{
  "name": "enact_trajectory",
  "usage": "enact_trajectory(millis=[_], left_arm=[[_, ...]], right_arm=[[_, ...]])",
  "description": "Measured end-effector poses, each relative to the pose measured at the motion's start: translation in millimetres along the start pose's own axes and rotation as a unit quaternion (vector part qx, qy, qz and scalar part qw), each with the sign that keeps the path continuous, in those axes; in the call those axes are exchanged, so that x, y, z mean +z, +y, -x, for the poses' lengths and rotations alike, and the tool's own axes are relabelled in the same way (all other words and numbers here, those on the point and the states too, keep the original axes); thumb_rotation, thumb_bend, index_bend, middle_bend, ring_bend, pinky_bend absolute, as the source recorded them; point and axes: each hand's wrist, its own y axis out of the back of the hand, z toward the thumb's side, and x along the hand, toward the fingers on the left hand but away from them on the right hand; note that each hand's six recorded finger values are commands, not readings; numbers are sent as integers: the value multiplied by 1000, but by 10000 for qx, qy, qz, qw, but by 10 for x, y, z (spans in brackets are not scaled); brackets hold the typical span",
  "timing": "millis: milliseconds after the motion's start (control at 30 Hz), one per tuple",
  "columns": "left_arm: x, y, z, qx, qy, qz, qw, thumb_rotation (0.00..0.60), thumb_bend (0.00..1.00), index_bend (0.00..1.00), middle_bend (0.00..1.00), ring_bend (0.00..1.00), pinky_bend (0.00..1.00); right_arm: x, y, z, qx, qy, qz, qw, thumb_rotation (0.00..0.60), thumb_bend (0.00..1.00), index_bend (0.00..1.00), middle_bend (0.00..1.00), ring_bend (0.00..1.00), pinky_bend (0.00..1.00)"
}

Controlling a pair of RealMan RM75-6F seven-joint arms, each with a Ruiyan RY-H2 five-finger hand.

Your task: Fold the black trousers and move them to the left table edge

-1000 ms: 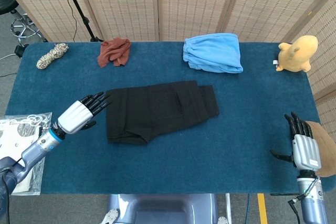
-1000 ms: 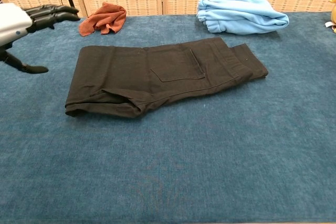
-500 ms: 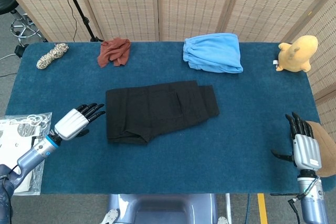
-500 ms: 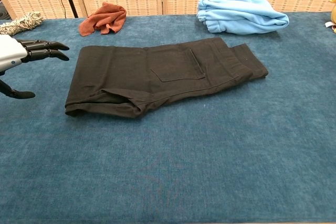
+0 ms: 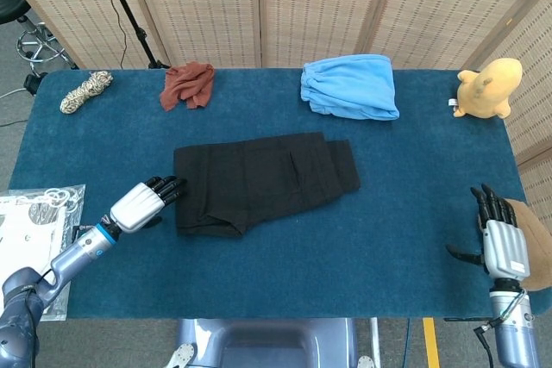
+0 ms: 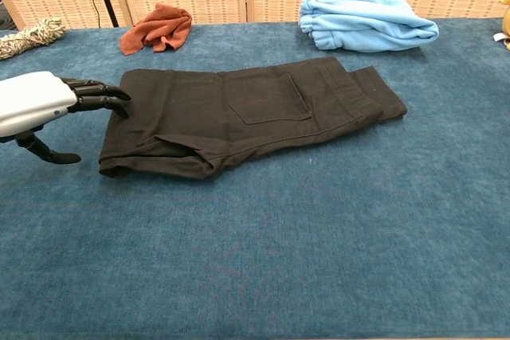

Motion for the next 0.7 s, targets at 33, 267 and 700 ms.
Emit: enact_trajectory(millis=[33, 267, 700], left_arm=[[10, -1, -20, -2, -10, 1, 10000, 600, 201, 249, 154, 160, 302], [109, -21, -170, -34, -129, -81, 9999, 600, 202, 255, 158, 164, 302], [150, 31, -307, 48, -175, -155, 9997, 600, 212, 255, 158, 163, 302]], right_arm=[[-1, 7, 2, -8, -2, 9, 10000, 600, 0, 59, 0, 0, 25], [-3, 41, 3, -47, -5, 43, 10000, 600, 0, 59, 0, 0, 26], [6, 57, 0, -58, 7, 65, 10000, 600, 0, 59, 0, 0, 26]])
